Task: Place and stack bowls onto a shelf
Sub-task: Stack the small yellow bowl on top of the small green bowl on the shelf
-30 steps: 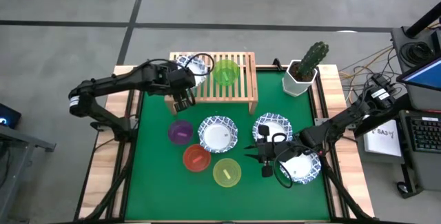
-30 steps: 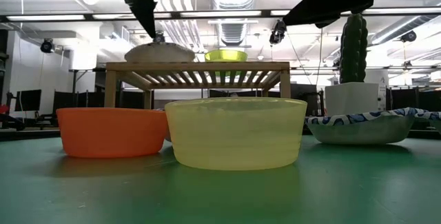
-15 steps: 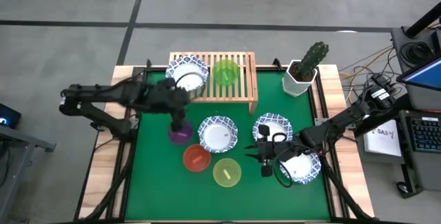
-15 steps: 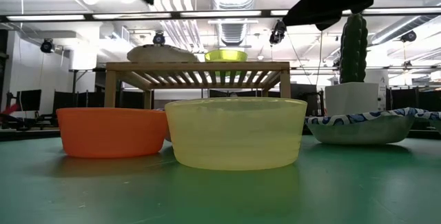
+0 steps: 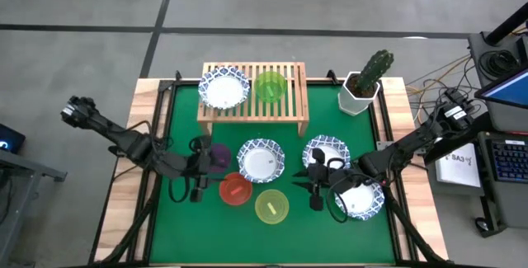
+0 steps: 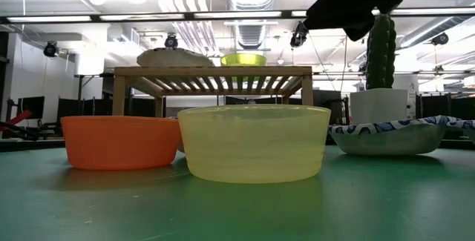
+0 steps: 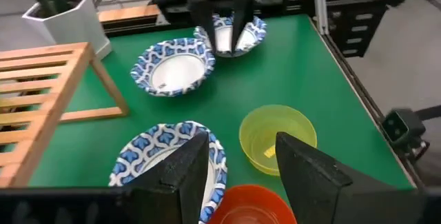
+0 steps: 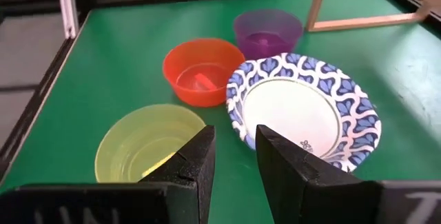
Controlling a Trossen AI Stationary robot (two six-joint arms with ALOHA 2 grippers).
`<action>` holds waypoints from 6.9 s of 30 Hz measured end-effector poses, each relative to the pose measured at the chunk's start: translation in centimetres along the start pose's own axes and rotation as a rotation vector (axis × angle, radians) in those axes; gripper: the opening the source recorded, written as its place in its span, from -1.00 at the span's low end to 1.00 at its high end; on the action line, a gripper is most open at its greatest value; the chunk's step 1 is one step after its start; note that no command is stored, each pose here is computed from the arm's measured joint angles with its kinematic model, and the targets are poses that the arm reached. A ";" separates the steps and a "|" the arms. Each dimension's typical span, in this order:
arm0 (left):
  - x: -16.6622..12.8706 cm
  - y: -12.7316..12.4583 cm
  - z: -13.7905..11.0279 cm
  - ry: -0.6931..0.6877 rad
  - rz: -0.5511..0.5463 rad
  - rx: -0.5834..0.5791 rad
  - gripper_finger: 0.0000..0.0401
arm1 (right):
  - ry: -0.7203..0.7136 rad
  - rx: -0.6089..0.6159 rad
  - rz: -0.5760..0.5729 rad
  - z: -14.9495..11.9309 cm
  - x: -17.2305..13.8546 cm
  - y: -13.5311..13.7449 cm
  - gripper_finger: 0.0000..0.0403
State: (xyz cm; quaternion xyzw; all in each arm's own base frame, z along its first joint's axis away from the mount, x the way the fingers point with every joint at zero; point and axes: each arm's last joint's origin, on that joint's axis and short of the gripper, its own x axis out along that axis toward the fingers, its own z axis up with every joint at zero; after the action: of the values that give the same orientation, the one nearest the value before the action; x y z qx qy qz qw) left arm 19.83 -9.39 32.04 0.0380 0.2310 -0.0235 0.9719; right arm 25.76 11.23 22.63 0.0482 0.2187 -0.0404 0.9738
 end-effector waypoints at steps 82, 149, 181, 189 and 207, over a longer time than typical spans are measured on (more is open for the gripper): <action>-4.6 5.7 -14.9 -0.720 0.212 0.105 -0.24 | 0.432 0.260 -0.047 9.6 7.8 2.8 -0.53; -3.6 6.8 -16.2 -0.681 0.430 0.009 -0.62 | 0.676 0.299 -0.095 -1.2 12.6 2.5 -0.93; -3.6 6.8 -16.3 -0.675 0.436 0.006 -0.62 | 0.098 0.483 -0.436 20.3 0.7 -27.0 -0.96; -3.6 6.8 -16.3 -0.675 0.436 0.007 -0.62 | 0.278 0.501 -0.413 19.7 3.3 -28.8 -0.92; -3.6 6.8 -16.3 -0.677 0.435 0.005 -0.62 | 0.253 0.433 -0.514 22.6 0.9 -28.1 -0.36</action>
State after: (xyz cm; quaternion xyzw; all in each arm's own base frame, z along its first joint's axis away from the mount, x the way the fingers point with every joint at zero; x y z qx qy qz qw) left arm 9.75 -1.15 19.62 0.0787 -0.1155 0.1712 0.9753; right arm 33.28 -19.20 40.48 0.2016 0.3288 -0.3232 0.8642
